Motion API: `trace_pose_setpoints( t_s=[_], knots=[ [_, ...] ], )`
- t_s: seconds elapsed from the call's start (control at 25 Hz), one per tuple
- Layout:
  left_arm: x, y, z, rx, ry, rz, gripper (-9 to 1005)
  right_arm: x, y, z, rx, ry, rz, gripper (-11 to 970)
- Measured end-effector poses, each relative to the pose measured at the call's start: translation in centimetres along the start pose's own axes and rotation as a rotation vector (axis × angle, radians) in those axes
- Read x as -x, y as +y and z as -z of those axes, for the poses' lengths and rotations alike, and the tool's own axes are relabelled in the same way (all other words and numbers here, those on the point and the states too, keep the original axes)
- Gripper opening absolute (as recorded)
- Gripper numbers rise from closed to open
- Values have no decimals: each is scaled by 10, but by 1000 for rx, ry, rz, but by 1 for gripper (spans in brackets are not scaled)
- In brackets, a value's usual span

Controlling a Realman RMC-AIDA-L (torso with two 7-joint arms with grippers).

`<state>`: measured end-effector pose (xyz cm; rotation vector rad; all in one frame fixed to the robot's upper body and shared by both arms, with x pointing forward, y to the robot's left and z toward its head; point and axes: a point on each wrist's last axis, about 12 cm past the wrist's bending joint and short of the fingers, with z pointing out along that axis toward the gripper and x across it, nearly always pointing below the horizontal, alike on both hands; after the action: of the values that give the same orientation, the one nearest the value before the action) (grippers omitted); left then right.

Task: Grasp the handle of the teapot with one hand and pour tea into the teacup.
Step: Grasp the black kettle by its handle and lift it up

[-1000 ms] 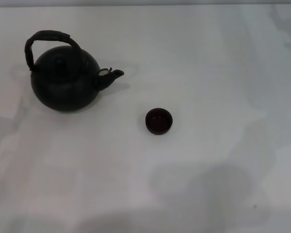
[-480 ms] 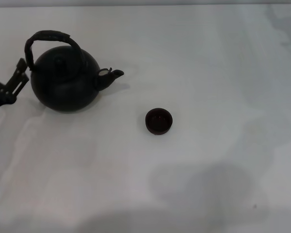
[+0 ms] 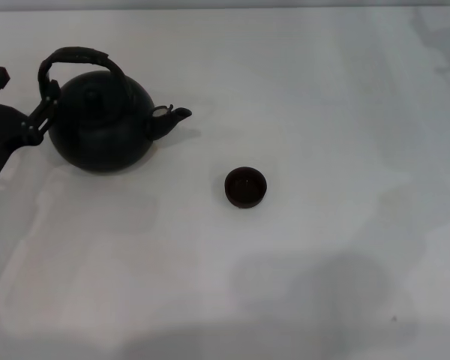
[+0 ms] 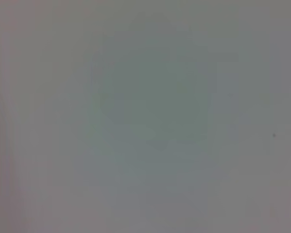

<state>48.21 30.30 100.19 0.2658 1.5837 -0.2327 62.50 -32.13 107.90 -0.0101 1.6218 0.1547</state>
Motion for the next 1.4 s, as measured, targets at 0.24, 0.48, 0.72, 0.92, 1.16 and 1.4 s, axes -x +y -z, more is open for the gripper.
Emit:
trace_pose_setpoints(
  t_s=[0.24,0.48,0.72,0.92,1.16,1.4],
  knots=[
    [-1,0,-7,0,29,-5,796,2,2,-2,7,-4,2,856],
    [-1,-2,-11,6,31,-33,779,2,2,-2,7,-4,2,856],
    [0,-3,-13,-4,30,-38,500,1,2,-2,6,-3,1,856],
    [0,-2,-14,1,28,-37,268,1,2,-2,6,-3,0,856],
    [4,-1,-15,-3,2,-41,163,1,2,-2,5,0,0,856],
    [19,-3,-24,-51,-89,-59,94,0,3,-2,5,2,-1,856]
  ],
)
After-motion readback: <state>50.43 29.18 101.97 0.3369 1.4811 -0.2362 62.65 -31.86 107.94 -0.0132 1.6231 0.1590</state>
